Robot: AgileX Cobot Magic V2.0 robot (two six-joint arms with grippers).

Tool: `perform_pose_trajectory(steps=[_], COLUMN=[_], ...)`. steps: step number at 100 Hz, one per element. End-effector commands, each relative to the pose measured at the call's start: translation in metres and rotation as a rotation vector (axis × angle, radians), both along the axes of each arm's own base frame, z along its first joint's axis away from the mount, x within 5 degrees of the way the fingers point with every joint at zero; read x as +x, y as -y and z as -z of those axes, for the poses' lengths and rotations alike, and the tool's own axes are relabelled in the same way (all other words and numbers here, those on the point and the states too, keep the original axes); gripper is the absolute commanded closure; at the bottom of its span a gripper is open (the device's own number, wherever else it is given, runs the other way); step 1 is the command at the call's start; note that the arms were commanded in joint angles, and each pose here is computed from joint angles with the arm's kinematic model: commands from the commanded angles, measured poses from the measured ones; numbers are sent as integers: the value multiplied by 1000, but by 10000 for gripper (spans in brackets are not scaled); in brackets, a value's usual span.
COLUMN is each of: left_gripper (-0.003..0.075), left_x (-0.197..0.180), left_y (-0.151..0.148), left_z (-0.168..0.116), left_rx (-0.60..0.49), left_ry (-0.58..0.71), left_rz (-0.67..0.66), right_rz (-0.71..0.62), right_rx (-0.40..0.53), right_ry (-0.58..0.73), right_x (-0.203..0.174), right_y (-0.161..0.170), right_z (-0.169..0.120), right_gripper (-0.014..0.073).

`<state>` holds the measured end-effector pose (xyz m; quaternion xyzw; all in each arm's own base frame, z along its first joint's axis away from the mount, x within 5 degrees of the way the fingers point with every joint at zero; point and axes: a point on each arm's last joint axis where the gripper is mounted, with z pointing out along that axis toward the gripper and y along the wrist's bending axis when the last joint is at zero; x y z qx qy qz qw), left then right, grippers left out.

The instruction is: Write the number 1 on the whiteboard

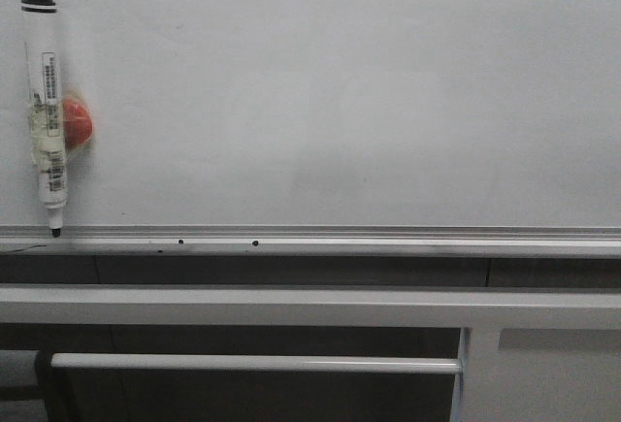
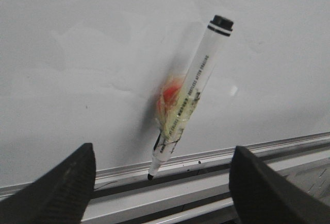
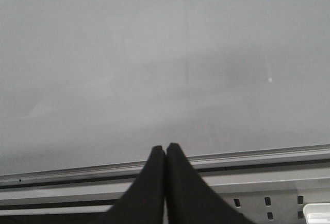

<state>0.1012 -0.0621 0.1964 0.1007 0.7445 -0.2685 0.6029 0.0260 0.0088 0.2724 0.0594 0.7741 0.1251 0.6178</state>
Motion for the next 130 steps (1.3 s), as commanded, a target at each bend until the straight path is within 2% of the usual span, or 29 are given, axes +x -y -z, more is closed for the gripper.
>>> perform_pose_trajectory(steps=[1,28,41,56,75,130], left_gripper=[230,230,230,230,230,230], left_x=[12,31,32,32,34,48], left_y=[7,20,28,37,42,51], left_z=[-13,4,9,17,26,24], left_rx=[-82,-86,-123,-46,-12,-12], left_ry=[95,66,55,66,71,98], left_rz=[-5,-2,1,4,-15,-61], right_rz=[7,7,7,7,7,7], right_rx=[12,12,12,12,12,12], right_ry=[81,81,81,81,81,81], right_x=[1,1,1,1,1,1], right_y=[1,1,1,1,1,1], right_z=[-15,-15,-15,-15,-15,-15], right_gripper=[645,645,645,645,645,645])
